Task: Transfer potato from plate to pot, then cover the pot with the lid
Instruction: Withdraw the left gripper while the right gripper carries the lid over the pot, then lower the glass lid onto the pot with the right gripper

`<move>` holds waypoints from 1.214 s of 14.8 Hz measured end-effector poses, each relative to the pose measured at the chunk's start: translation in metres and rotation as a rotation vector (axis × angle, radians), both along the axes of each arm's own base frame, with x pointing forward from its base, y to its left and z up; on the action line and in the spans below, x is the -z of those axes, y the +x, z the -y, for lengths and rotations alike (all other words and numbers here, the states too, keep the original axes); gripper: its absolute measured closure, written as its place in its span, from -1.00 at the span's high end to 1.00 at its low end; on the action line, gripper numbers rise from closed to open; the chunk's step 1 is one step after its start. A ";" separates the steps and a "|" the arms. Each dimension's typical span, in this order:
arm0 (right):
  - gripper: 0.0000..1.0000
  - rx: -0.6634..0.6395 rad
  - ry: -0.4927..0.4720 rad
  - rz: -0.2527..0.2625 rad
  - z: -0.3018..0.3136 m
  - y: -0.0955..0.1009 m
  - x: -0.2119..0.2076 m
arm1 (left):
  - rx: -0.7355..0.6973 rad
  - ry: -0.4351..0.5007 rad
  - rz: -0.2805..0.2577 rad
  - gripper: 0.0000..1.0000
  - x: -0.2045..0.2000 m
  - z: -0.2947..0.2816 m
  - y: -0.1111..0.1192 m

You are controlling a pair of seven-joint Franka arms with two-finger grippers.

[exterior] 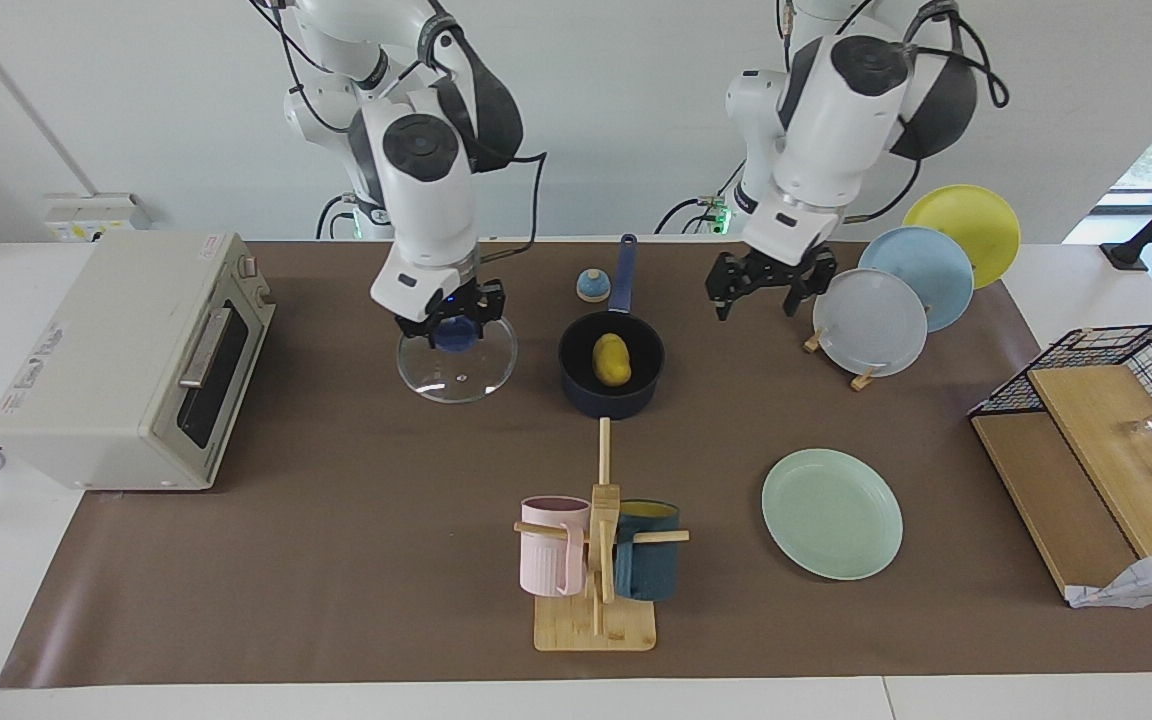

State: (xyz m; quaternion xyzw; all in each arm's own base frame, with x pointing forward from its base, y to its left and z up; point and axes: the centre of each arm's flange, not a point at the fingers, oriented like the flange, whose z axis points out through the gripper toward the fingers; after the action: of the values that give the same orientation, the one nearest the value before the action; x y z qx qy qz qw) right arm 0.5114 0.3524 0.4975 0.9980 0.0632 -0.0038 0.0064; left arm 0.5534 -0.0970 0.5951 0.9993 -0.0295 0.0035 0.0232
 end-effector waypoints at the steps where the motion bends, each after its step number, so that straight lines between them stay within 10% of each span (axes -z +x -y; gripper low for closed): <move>1: 0.33 -0.001 0.012 0.016 -0.016 -0.007 0.002 | 0.006 0.000 0.003 1.00 -0.004 -0.016 0.001; 18: 0.33 -0.066 0.013 0.010 -0.079 -0.041 0.084 | 0.020 0.048 -0.027 1.00 -0.063 -0.037 -0.010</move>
State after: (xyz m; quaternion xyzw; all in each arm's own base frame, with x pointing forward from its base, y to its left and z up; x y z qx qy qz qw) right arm 0.4709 0.4319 0.4137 0.9954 0.0958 0.0021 0.0004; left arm 0.5432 -0.0602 0.6582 0.9992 -0.0390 -0.0109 -0.0004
